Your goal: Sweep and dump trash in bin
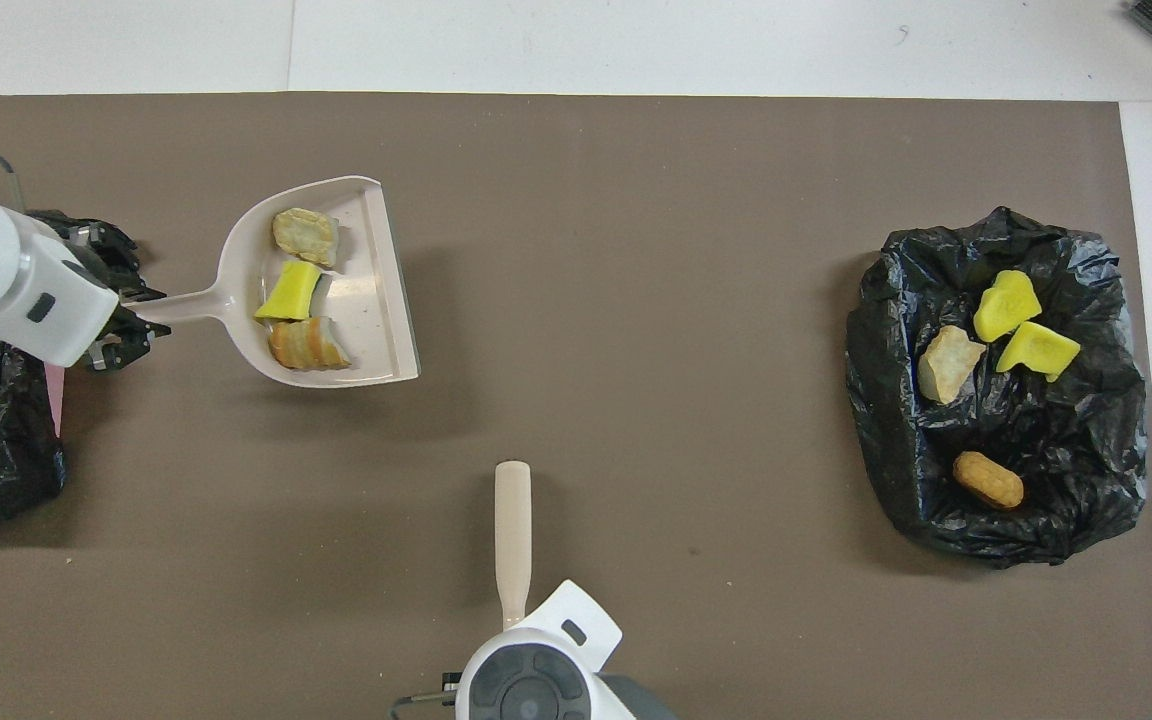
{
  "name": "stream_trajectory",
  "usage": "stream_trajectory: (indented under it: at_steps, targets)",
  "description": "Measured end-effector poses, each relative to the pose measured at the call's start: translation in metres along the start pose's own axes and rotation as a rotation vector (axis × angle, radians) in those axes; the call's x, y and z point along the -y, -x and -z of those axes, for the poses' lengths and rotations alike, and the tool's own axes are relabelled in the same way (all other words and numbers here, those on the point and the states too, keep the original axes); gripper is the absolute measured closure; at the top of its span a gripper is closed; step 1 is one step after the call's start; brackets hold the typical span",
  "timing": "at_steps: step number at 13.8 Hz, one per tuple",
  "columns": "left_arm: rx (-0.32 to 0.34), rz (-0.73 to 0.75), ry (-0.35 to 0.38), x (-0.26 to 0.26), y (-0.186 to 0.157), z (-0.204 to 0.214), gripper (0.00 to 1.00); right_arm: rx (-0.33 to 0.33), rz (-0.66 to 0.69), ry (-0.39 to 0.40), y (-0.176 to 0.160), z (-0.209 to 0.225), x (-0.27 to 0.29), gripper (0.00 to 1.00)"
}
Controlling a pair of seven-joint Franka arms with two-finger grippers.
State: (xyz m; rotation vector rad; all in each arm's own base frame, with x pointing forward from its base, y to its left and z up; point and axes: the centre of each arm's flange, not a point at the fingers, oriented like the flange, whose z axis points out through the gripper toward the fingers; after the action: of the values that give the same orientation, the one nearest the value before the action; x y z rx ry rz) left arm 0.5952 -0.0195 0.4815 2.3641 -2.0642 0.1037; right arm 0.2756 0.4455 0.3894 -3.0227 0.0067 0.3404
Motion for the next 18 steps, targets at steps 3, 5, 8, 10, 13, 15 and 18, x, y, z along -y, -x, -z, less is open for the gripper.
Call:
stream_trajectory:
  at_steps: [3, 5, 8, 10, 13, 15, 18]
  targets:
    - [0.002, -0.001, 0.009, 0.015, 0.027, 0.025, 0.68, -0.015, -0.005, 0.013, 0.028, -0.029, 0.013, 0.74]
    - [0.003, -0.004, 0.019, 0.026, 0.054, 0.035, 0.68, -0.033, -0.011, 0.040, 0.041, -0.042, 0.015, 0.74]
    - [0.007, -0.058, 0.017, 0.036, 0.114, 0.038, 0.68, -0.032, 0.004, 0.072, 0.062, -0.061, 0.015, 0.74]
    - [0.012, -0.082, 0.025, 0.034, 0.156, 0.039, 0.68, -0.045, 0.022, 0.086, 0.064, -0.067, 0.012, 0.74]
    - [0.029, -0.089, 0.015, 0.027, 0.225, 0.054, 0.68, -0.052, 0.018, 0.082, 0.061, -0.067, 0.011, 0.74]
    - [0.049, -0.059, 0.004, 0.023, 0.266, 0.068, 0.68, -0.053, 0.014, 0.081, 0.059, -0.067, 0.010, 0.60]
    - [0.160, -0.044, -0.002, 0.024, 0.312, 0.084, 0.68, -0.055, 0.009, 0.077, 0.056, -0.065, 0.009, 0.47]
